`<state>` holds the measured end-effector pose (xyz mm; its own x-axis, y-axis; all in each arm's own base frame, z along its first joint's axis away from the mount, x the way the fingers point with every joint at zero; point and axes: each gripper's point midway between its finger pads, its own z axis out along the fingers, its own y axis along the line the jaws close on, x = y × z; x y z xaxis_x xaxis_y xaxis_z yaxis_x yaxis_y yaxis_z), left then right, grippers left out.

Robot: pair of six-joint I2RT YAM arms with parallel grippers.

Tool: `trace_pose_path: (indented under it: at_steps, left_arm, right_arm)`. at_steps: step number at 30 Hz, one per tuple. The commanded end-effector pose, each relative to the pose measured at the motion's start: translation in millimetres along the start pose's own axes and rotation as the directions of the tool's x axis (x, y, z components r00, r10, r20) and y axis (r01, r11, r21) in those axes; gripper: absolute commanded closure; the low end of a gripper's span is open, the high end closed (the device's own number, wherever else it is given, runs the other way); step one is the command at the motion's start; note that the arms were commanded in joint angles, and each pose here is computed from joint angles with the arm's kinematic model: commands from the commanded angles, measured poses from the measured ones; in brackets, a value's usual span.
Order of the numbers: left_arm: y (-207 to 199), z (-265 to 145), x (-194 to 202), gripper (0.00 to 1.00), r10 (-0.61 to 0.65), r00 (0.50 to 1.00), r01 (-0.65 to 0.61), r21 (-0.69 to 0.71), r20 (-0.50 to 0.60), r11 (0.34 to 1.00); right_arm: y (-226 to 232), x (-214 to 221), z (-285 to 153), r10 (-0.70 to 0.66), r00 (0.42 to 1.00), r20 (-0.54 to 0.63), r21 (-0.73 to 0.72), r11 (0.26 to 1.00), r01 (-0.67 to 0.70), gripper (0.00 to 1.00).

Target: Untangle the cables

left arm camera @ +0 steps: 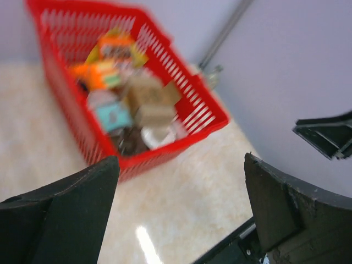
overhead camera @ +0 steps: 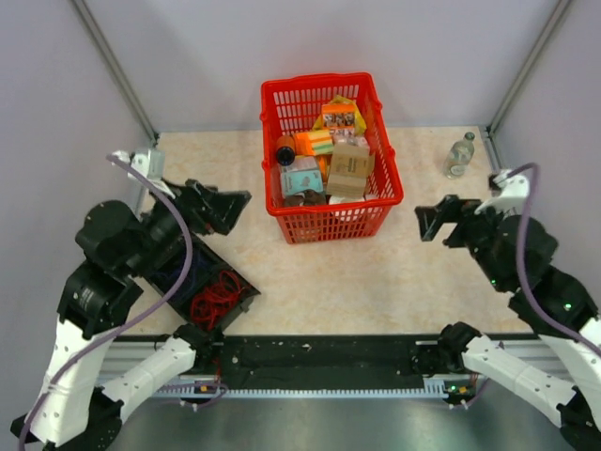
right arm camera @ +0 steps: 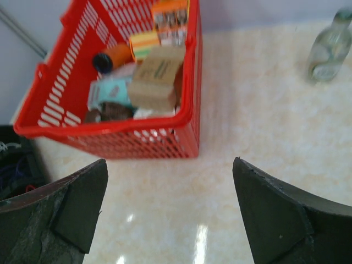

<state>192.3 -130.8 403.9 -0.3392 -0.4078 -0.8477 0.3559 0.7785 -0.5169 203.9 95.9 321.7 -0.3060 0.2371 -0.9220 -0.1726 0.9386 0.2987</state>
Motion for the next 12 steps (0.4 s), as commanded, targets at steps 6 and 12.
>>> trace_pose_path:
  at_steps: [6,12]
  left_arm:
    - [-161.1,-48.3,-153.8,0.01,0.270,0.764,-0.574,0.427,0.586,0.698]
    - [-168.8,-74.4,-176.3,0.01,0.230,0.686,-0.616,0.383,0.690,0.688]
  right_arm:
    - [-15.6,-176.4,-72.7,-0.205,0.904,0.375,0.179,0.973,0.146,0.04]
    - [-11.5,-214.2,-114.1,-0.176,0.839,0.515,0.117,0.984,0.135,0.01]
